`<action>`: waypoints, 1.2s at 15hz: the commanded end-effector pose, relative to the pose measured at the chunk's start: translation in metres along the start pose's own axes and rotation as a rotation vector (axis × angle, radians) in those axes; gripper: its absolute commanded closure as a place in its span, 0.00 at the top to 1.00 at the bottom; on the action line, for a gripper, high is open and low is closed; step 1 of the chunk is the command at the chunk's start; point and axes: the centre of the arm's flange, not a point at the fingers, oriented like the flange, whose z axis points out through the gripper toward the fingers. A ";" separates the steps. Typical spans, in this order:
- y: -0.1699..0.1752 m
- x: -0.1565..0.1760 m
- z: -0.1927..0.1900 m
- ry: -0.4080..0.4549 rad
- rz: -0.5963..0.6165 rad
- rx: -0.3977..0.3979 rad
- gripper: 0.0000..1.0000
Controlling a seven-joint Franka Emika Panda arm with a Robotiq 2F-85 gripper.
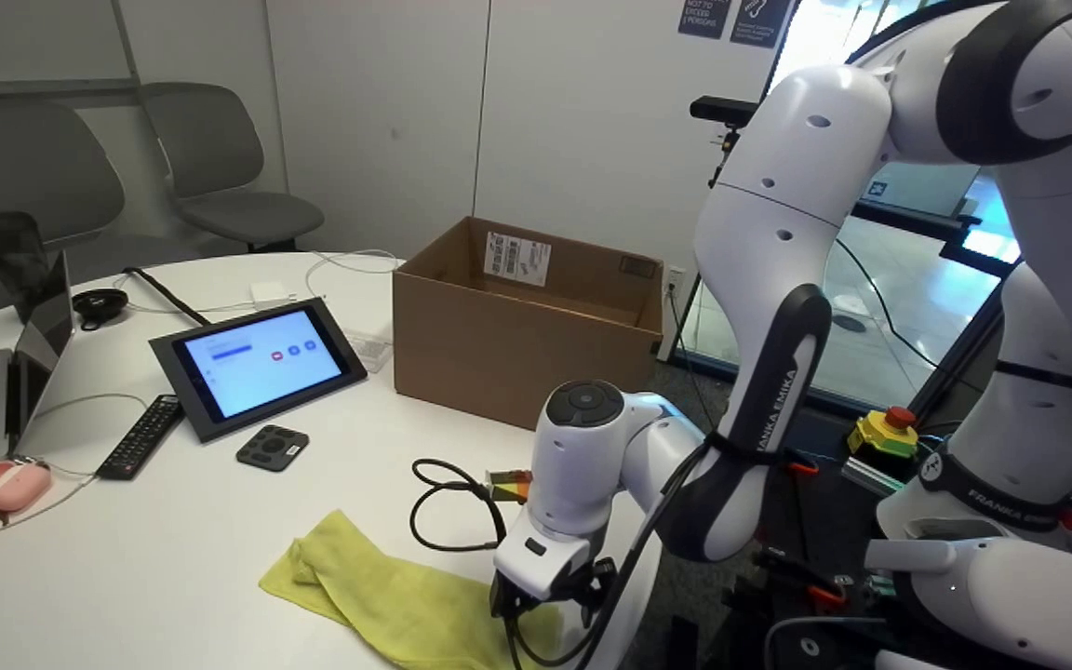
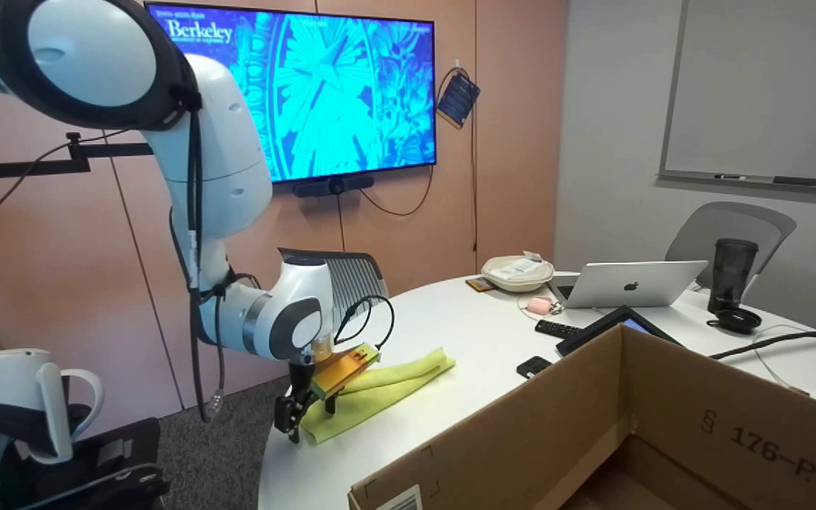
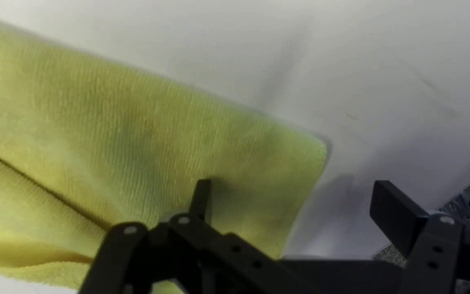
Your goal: Put the green marker on the yellow towel, fold the towel twice and put it in the brown box
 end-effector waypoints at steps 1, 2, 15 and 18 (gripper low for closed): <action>0.004 -0.006 0.011 -0.005 0.035 -0.017 1.00; 0.002 -0.008 0.014 -0.008 0.055 -0.018 1.00; 0.003 -0.027 0.021 -0.017 0.200 -0.028 0.69; 0.003 -0.029 0.018 -0.019 0.218 -0.029 0.44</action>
